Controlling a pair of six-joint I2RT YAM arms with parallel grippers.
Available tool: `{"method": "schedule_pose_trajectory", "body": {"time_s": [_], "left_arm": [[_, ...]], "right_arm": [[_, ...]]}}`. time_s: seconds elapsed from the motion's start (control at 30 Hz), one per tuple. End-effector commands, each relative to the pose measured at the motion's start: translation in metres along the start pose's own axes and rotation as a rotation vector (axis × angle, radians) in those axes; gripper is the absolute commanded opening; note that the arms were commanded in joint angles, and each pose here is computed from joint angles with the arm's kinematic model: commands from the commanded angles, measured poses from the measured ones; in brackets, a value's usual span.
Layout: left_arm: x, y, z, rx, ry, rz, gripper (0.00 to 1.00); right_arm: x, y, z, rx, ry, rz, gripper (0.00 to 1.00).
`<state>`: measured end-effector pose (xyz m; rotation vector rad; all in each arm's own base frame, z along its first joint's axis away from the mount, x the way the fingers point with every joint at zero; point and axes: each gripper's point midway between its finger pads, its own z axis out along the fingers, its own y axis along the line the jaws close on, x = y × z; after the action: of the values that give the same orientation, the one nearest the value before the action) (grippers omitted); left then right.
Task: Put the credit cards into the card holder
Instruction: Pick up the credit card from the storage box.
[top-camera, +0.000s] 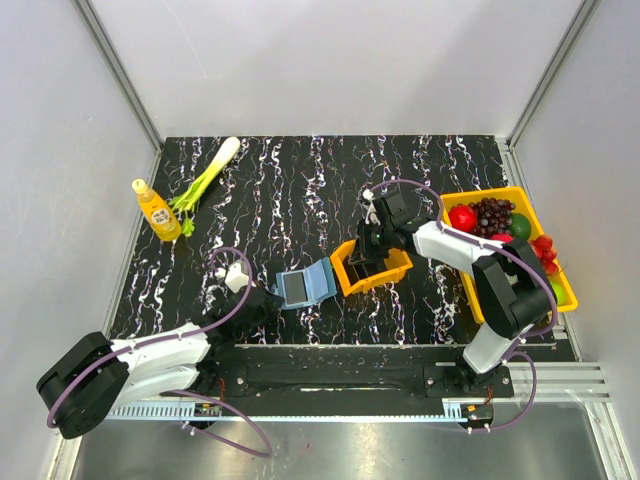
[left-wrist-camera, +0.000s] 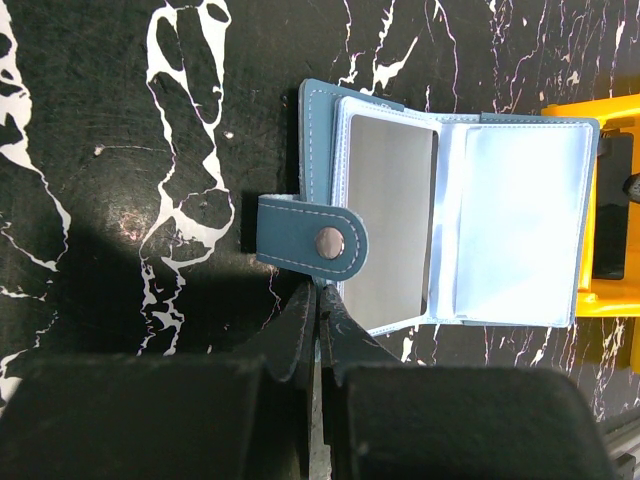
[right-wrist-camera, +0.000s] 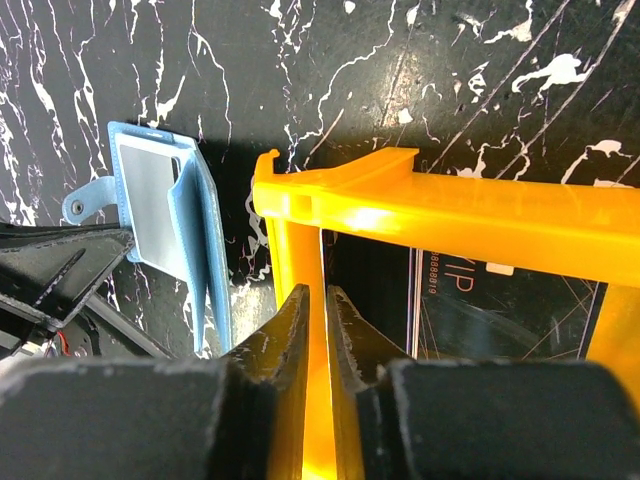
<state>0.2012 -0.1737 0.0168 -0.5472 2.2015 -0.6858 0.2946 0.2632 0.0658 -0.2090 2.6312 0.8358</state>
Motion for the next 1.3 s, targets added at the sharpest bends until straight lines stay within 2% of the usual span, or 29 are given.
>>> {"method": "schedule_pose_trajectory", "body": {"time_s": [0.0, 0.2, 0.3, 0.37, 0.4, 0.63, 0.8, 1.13, 1.27], "left_arm": [[-0.006, -0.013, 0.001, 0.026, -0.014, -0.009, 0.00], [-0.007, -0.014, 0.001, 0.030, -0.016, -0.009, 0.00], [-0.006, -0.014, 0.001, 0.031, -0.015, -0.007, 0.00], [-0.008, -0.014, 0.000, 0.030, -0.019, -0.008, 0.00], [-0.008, -0.014, 0.000, 0.030, -0.021, -0.010, 0.00], [-0.007, -0.014, 0.001, 0.029, -0.017, -0.006, 0.00], [-0.008, -0.015, 0.000, 0.030, -0.019, -0.007, 0.00], [-0.008, -0.014, 0.001, 0.024, -0.018, -0.006, 0.00], [-0.009, -0.015, 0.000, 0.029, -0.020, -0.008, 0.00]], "right_arm": [[-0.003, 0.006, 0.002, -0.005, -0.003, -0.042, 0.17], [0.000, 0.010, 0.007, 0.046, 0.013, -0.098, 0.17], [-0.001, 0.007, 0.007, 0.117, -0.006, -0.131, 0.07], [-0.003, 0.009, 0.004, 0.148, -0.025, -0.164, 0.05], [-0.005, 0.012, 0.002, 0.162, -0.037, -0.189, 0.00], [-0.023, 0.023, -0.023, 0.314, -0.168, -0.304, 0.00], [-0.034, 0.019, -0.041, 0.389, -0.232, -0.311, 0.00], [-0.050, 0.035, -0.071, 0.417, -0.351, -0.338, 0.00], [-0.053, 0.057, -0.080, 0.343, -0.386, -0.323, 0.00]]}}
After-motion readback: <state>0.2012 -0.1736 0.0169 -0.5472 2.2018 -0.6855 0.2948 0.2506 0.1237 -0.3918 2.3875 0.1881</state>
